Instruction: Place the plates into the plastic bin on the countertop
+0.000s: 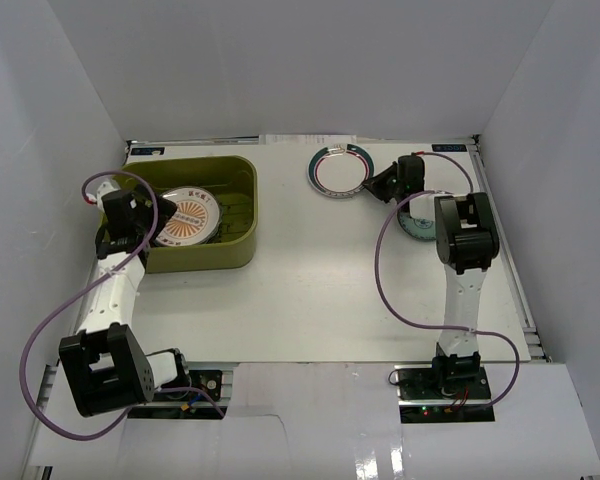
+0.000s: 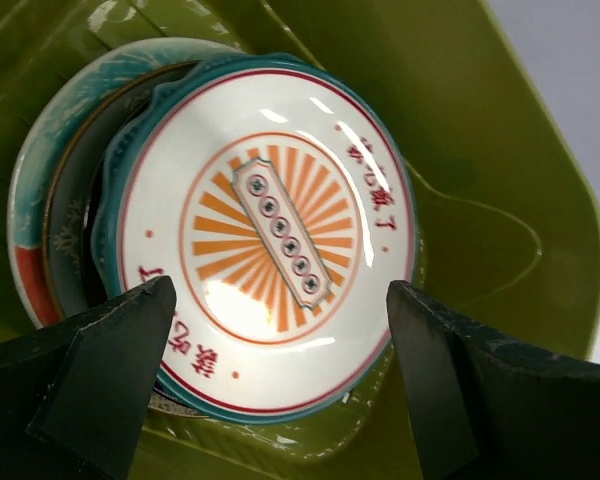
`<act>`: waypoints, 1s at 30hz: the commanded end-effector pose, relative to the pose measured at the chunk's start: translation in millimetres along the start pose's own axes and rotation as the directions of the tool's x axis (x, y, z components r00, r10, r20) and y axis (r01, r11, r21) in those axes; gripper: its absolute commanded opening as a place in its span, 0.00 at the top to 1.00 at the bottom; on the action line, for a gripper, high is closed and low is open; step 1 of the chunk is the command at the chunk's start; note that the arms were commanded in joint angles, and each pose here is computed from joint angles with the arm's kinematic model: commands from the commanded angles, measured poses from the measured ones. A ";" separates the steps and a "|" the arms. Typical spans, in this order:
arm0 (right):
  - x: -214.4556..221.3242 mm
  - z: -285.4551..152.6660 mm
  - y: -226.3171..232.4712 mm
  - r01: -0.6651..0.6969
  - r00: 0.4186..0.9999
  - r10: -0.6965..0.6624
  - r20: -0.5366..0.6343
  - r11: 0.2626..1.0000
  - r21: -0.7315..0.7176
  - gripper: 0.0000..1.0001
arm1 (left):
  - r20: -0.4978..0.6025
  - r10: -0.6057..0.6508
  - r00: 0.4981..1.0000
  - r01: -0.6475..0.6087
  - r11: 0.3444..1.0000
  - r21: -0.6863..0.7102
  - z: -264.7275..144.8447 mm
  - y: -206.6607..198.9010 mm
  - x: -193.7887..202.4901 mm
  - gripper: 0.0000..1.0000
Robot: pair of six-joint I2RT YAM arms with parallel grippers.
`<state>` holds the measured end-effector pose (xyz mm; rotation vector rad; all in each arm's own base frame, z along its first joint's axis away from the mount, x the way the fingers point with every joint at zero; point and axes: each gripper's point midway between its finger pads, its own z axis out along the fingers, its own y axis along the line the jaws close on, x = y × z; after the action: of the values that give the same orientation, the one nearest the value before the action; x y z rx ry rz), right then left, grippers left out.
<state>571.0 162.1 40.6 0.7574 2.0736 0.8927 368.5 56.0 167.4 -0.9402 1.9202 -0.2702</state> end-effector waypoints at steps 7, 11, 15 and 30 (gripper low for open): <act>-69.9 -126.4 135.4 0.228 0.953 -0.145 0.265 0.921 -0.315 0.92 | 0.049 0.046 0.998 -0.062 0.910 0.409 -67.3 -96.7 -38.6 0.02; -54.0 -176.8 193.0 0.348 0.924 -0.234 0.303 0.842 -0.412 0.92 | 0.047 0.078 0.996 -0.091 0.848 0.522 -94.5 -127.2 -41.1 0.02; 14.0 -188.0 255.3 0.424 0.905 -0.343 0.250 0.749 -0.509 0.92 | 0.030 0.141 0.990 -0.124 0.730 0.673 -128.1 -166.6 -34.6 0.02; 215.6 -174.3 373.1 0.396 0.877 -0.473 0.082 0.616 -0.681 0.92 | 0.128 0.213 0.969 -0.212 0.439 0.873 -227.8 -241.6 -44.6 0.02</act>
<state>390.5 463.0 261.3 -0.2008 1.8663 1.2768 323.7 -114.7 428.9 -0.0131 1.5549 -0.9937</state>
